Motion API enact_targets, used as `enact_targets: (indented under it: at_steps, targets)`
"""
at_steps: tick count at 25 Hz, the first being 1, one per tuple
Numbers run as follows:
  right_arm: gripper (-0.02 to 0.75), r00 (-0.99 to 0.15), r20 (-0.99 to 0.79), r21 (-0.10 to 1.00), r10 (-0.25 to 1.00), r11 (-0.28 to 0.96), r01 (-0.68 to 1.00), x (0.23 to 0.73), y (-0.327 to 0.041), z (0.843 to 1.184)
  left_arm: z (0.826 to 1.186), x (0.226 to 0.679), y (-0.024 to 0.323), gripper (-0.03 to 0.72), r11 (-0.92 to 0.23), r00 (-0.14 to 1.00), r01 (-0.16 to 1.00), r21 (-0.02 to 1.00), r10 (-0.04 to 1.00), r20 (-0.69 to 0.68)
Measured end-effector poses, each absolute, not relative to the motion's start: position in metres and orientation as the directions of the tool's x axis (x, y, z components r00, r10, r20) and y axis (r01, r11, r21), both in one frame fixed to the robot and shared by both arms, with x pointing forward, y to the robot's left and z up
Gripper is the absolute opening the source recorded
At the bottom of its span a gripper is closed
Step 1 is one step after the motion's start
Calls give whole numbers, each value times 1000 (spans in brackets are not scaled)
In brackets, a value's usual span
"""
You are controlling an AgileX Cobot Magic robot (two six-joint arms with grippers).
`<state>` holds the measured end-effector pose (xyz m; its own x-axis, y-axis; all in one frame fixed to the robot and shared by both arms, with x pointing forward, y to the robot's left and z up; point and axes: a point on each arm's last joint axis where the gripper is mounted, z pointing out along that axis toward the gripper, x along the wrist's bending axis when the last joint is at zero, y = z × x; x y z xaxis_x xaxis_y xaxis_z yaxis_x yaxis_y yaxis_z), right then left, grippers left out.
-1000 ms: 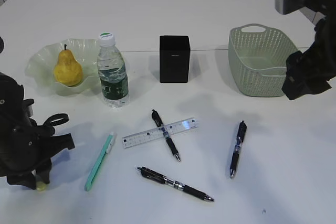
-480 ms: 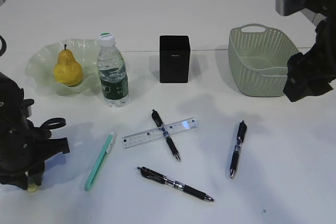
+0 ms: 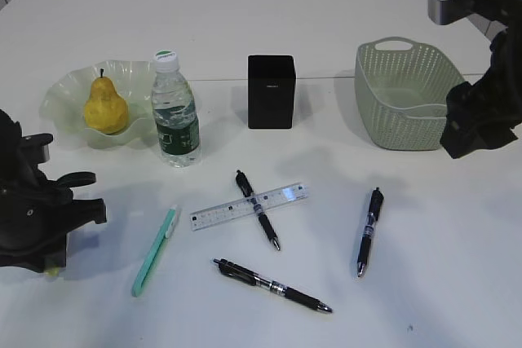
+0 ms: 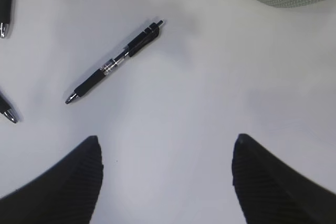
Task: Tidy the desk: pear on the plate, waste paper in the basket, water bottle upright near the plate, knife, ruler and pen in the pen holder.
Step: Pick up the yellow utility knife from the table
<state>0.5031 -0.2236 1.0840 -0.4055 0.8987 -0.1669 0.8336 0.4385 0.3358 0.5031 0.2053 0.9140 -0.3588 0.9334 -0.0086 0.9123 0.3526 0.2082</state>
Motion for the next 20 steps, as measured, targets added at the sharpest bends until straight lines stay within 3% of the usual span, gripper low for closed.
enact_targets:
  at_steps: [13,20]
  targets:
    - [568,-406,-167,333,899,439,835,503,-224,1084,973,497,207,128,267,-230,881,391,963,-139]
    - [567,-406,-165,319,899,438,840,502,-224,1083,1010,483,204,128,128,-74,835,535,990,-121]
